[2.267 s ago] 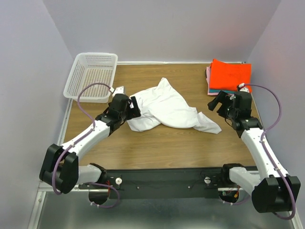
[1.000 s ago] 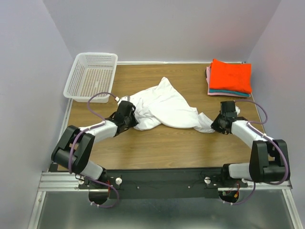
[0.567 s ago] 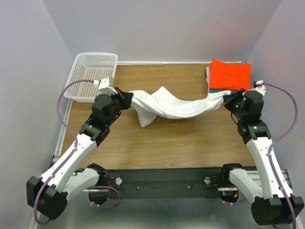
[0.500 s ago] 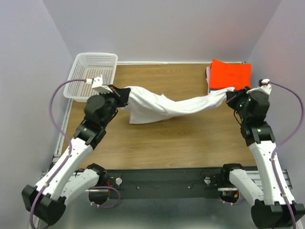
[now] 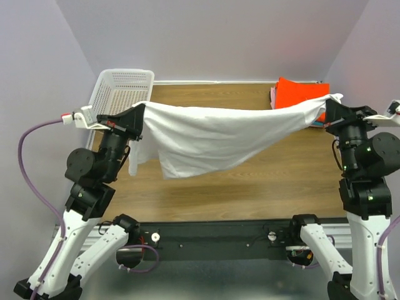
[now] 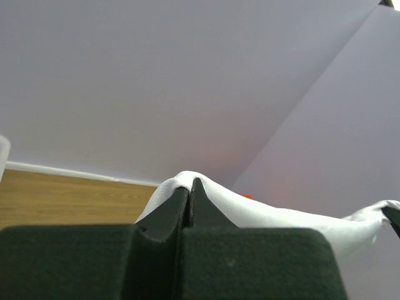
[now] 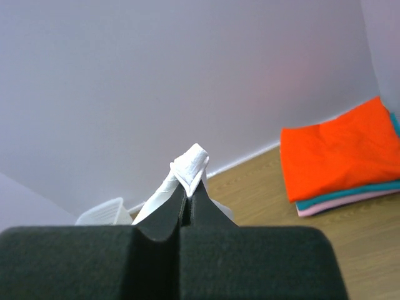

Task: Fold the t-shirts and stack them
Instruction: Flatten the tshirt out

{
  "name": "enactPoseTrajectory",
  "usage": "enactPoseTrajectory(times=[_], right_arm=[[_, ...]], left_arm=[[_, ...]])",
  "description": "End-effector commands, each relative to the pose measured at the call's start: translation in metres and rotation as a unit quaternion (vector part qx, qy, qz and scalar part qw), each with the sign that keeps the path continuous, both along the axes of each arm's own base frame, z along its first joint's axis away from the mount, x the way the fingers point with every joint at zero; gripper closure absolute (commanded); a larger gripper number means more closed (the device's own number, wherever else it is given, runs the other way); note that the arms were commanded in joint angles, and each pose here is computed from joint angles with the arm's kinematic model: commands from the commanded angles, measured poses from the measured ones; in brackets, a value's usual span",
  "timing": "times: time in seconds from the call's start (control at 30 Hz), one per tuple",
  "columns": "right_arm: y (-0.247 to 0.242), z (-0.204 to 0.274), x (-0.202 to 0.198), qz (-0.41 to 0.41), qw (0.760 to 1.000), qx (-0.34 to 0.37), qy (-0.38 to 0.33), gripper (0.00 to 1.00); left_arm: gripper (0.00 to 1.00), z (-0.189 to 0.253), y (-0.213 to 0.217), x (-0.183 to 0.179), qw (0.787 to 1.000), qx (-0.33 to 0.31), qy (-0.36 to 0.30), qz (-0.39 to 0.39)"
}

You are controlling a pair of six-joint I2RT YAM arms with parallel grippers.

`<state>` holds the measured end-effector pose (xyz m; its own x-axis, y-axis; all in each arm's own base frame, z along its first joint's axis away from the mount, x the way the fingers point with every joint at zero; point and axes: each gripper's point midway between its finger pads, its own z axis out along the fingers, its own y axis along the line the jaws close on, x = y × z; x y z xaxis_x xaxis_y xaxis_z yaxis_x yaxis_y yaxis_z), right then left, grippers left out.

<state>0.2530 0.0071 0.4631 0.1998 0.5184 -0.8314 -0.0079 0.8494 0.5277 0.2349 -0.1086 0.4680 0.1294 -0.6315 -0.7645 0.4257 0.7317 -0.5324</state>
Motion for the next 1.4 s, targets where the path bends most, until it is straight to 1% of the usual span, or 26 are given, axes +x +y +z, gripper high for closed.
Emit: enactPoseTrajectory(times=[0.0, 0.1, 0.13, 0.17, 0.2, 0.23, 0.3, 0.33, 0.37, 0.4, 0.43, 0.47, 0.5, 0.63, 0.67, 0.73, 0.77, 0.8, 0.83, 0.87, 0.97, 1.07, 1.23, 1.27, 1.33, 1.37], right_arm=[[-0.012, -0.049, 0.03, -0.034, 0.995, -0.012, 0.092, 0.99], [-0.011, -0.093, 0.055, -0.035, 0.987, -0.014, 0.154, 0.99], [-0.012, -0.123, 0.073, -0.037, 0.979, -0.016, 0.198, 0.99], [-0.014, -0.148, 0.081, -0.045, 0.972, -0.016, 0.23, 0.99], [-0.015, -0.167, 0.089, -0.05, 0.965, -0.016, 0.255, 0.99], [-0.018, -0.205, 0.104, -0.059, 0.949, -0.021, 0.308, 0.99], [-0.019, -0.243, 0.116, -0.063, 0.931, -0.023, 0.358, 0.99], [-0.021, -0.274, 0.125, -0.067, 0.915, -0.027, 0.398, 0.99], [-0.021, -0.289, 0.129, -0.068, 0.906, -0.029, 0.417, 0.99], [-0.021, -0.297, 0.135, -0.071, 0.901, -0.03, 0.427, 0.99], [-0.023, -0.305, 0.138, -0.074, 0.896, -0.031, 0.437, 0.99], [-0.024, -0.314, 0.141, -0.076, 0.89, -0.033, 0.448, 0.99], [-0.025, -0.323, 0.145, -0.081, 0.884, -0.035, 0.458, 0.99], [-0.029, -0.331, 0.149, -0.09, 0.879, -0.038, 0.467, 0.99], [-0.029, -0.33, 0.149, -0.092, 0.879, -0.039, 0.465, 0.99], [-0.03, -0.33, 0.147, -0.093, 0.879, -0.041, 0.465, 0.99], [-0.031, -0.33, 0.145, -0.094, 0.879, -0.041, 0.466, 0.99], [-0.031, -0.33, 0.145, -0.094, 0.879, -0.041, 0.465, 0.99], [-0.03, -0.329, 0.143, -0.092, 0.881, -0.041, 0.463, 0.99], [-0.029, -0.331, 0.141, -0.09, 0.88, -0.039, 0.465, 0.99], [-0.025, -0.333, 0.139, -0.078, 0.881, -0.037, 0.466, 0.99], [-0.024, -0.335, 0.138, -0.074, 0.88, -0.037, 0.468, 0.99], [-0.022, -0.339, 0.138, -0.066, 0.879, -0.037, 0.472, 0.99], [-0.021, -0.339, 0.138, -0.064, 0.879, -0.036, 0.471, 0.99], [-0.02, -0.339, 0.138, -0.062, 0.879, -0.038, 0.471, 0.99], [-0.02, -0.339, 0.138, -0.062, 0.879, -0.038, 0.471, 0.99]], left_arm=[[1.0, -0.041, -0.001, 0.037, 0.996, 0.019, 0.074, 0.044], [1.0, -0.083, -0.014, 0.073, 0.988, 0.047, 0.137, 0.06], [1.0, -0.096, -0.016, 0.084, 0.984, 0.055, 0.155, 0.069], [1.0, -0.127, -0.021, 0.107, 0.974, 0.076, 0.194, 0.085], [1.0, -0.143, -0.024, 0.118, 0.969, 0.086, 0.213, 0.091], [1.0, -0.178, -0.028, 0.141, 0.955, 0.109, 0.256, 0.099], [1.0, -0.213, -0.039, 0.161, 0.942, 0.137, 0.296, 0.079], [0.91, -0.252, -0.046, 0.177, 0.926, 0.16, 0.335, 0.069], [0.79, -0.257, -0.053, 0.186, 0.924, 0.164, 0.342, 0.06], [0.44, -0.269, -0.058, 0.191, 0.917, 0.173, 0.357, 0.048], [0.24, -0.28, -0.062, 0.196, 0.911, 0.179, 0.37, 0.043], [0.18, -0.297, -0.065, 0.2, 0.902, 0.188, 0.387, 0.038], [0.11, -0.295, -0.069, 0.203, 0.902, 0.19, 0.386, 0.03], [0.07, -0.297, -0.069, 0.194, 0.902, 0.191, 0.387, 0.023], [0.07, -0.313, -0.067, 0.182, 0.895, 0.193, 0.403, 0.015], [0.07, -0.325, -0.066, 0.164, 0.889, 0.187, 0.417, 0.004], [0.07, -0.338, -0.061, 0.145, 0.884, 0.188, 0.428, -0.002], [0.07, -0.345, -0.059, 0.135, 0.881, 0.18, 0.437, 0.0], [0.07, -0.342, -0.056, 0.125, 0.885, 0.173, 0.433, 0.002], [0.07, -0.365, -0.048, 0.106, 0.873, 0.175, 0.456, 0.003], [0.07, -0.387, -0.043, 0.078, 0.863, 0.162, 0.478, -0.007], [0.07, -0.398, -0.045, 0.066, 0.862, 0.154, 0.483, -0.022], [0.16, -0.414, -0.057, 0.062, 0.861, 0.14, 0.485, -0.056], [0.18, -0.422, -0.058, 0.063, 0.856, 0.143, 0.494, -0.056], [0.26, -0.424, -0.061, 0.068, 0.857, 0.145, 0.492, -0.059], [0.29, -0.432, -0.061, 0.069, 0.851, 0.151, 0.5, -0.059]])
